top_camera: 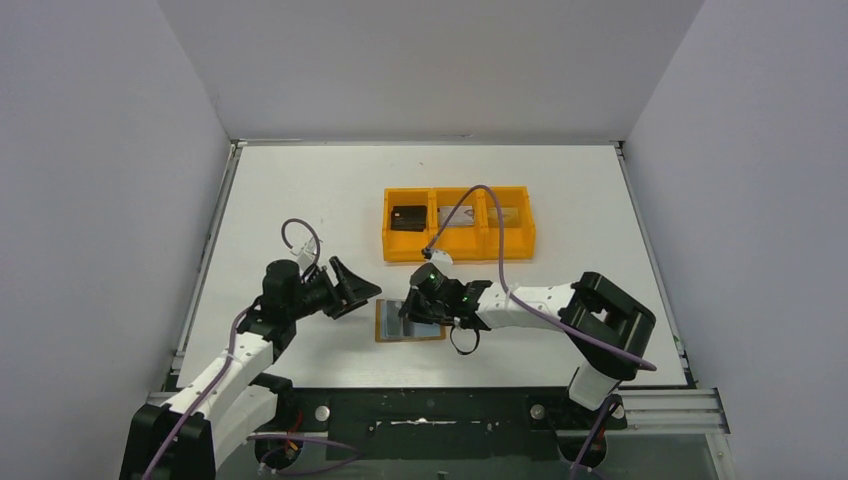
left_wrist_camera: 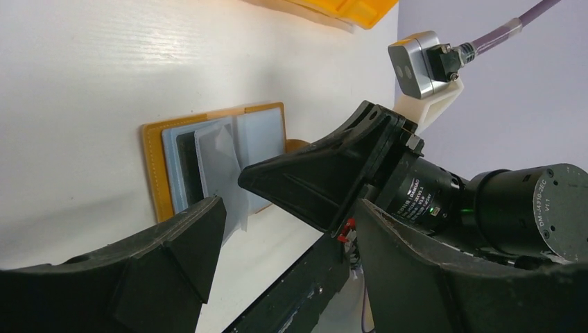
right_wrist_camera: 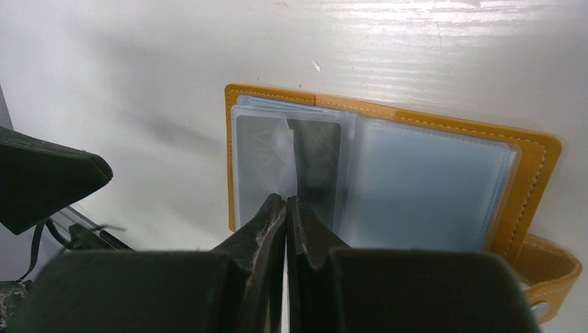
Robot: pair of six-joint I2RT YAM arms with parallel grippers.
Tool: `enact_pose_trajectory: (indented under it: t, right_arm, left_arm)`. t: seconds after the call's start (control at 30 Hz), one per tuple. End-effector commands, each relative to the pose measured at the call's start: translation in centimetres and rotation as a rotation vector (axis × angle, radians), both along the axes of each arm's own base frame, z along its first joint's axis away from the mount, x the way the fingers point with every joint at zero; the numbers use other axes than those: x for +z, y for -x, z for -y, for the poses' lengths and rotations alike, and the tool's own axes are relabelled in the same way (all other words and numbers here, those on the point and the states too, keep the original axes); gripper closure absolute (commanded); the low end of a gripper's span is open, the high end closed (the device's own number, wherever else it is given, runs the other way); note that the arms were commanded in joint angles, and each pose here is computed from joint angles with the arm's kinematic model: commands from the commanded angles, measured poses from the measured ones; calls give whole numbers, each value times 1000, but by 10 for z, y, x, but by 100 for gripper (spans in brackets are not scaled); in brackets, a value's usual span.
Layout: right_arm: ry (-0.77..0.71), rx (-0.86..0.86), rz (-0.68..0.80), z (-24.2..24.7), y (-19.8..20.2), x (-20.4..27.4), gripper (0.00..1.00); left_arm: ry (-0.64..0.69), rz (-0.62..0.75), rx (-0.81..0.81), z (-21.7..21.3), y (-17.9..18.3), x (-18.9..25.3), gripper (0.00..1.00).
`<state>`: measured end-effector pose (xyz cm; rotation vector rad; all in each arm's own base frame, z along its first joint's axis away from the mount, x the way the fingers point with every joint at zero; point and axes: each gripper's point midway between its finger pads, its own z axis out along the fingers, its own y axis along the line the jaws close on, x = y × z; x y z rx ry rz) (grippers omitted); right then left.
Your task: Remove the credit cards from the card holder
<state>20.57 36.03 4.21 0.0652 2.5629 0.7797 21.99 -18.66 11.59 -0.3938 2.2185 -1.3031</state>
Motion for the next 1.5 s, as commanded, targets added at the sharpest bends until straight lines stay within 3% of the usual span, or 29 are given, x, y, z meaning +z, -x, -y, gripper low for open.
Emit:
enact_pose_trajectory:
  t: [0.0, 0.5, 0.93, 1.37, 1.47]
  right_arm:
    - [-109, -30, 59, -8, -11, 33, 100]
    - [-140, -53, 55, -3, -8, 32, 100]
    - [-163, -56, 62, -2, -7, 35, 100]
    - [-153, -82, 56, 8, -5, 32, 100]
    - [-127, -97, 55, 14, -5, 31, 93]
  left_arm:
    - [36, 58, -44, 9, 0, 13, 32]
    - [-103, -33, -145, 40, 14, -27, 35]
    - [-119, -29, -161, 50, 9, -32, 42]
    - [-73, 5, -236, 73, 7, -20, 62]
    - [-50, 24, -269, 81, 9, -13, 63]
